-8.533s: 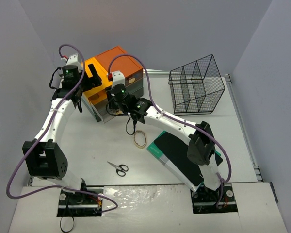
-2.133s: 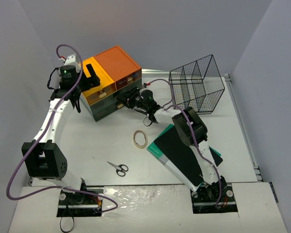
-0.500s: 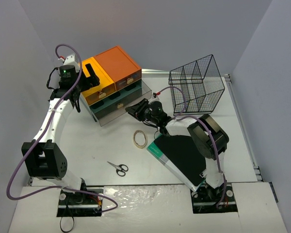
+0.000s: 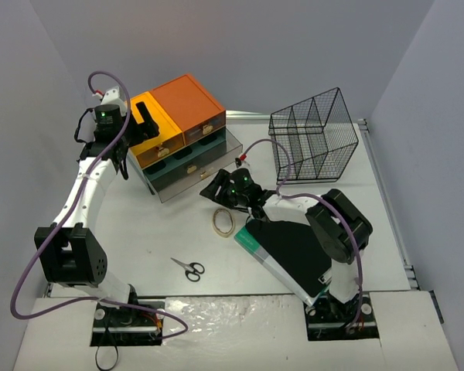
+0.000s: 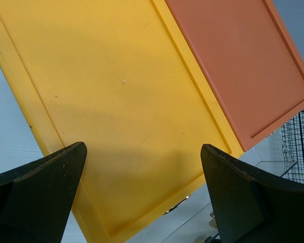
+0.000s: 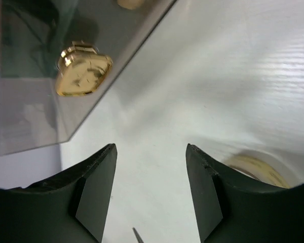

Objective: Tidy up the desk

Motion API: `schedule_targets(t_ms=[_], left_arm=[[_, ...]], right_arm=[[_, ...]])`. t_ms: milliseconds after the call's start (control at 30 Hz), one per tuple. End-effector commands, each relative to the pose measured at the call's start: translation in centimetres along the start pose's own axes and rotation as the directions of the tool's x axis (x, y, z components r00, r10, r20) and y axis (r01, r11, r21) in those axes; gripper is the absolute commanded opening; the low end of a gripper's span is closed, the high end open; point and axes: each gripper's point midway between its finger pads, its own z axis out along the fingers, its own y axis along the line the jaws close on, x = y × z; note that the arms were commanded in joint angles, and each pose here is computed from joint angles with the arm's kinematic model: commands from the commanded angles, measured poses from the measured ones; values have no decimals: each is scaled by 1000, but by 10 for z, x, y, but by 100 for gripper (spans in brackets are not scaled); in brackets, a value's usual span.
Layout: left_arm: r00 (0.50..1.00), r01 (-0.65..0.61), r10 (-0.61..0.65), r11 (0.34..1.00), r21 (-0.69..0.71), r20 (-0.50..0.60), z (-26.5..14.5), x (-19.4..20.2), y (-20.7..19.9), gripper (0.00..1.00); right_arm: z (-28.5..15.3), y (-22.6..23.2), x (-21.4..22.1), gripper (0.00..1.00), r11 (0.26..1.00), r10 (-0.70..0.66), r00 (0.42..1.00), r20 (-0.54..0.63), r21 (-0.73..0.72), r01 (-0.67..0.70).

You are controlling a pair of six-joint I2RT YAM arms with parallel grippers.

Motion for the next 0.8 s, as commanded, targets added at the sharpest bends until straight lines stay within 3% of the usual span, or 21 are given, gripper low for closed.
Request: schedule_targets(t_ms=[0, 100, 233, 433, 600, 767], left_arm=[[978, 16, -60, 977, -212, -201, -4, 60, 58, 97], [977, 16, -61, 977, -215, -205, -3, 62, 60, 97], [976, 20, -65, 976, -215, -206, -2, 64, 61, 97], [977, 22, -66, 977, -214, -203, -1, 63, 60, 97], [977, 20, -64, 977, -215, -202, -2, 61, 60, 97], [977, 20, -65, 976, -217, -204, -2, 62, 60, 97]], right_arm=[[-32, 30, -25, 54, 982, -178, 982, 68, 77, 172], [-46, 26, -32, 53, 951, -264, 961, 87, 189, 244], [-65, -4, -28, 52, 882, -344, 939, 19, 348, 316], [-88, -57, -25, 47, 722, -439, 896, -68, 566, 397], [-92, -91, -12, 45, 632, -457, 875, -158, 635, 445], [-88, -99, 0, 42, 608, -469, 861, -197, 635, 476]])
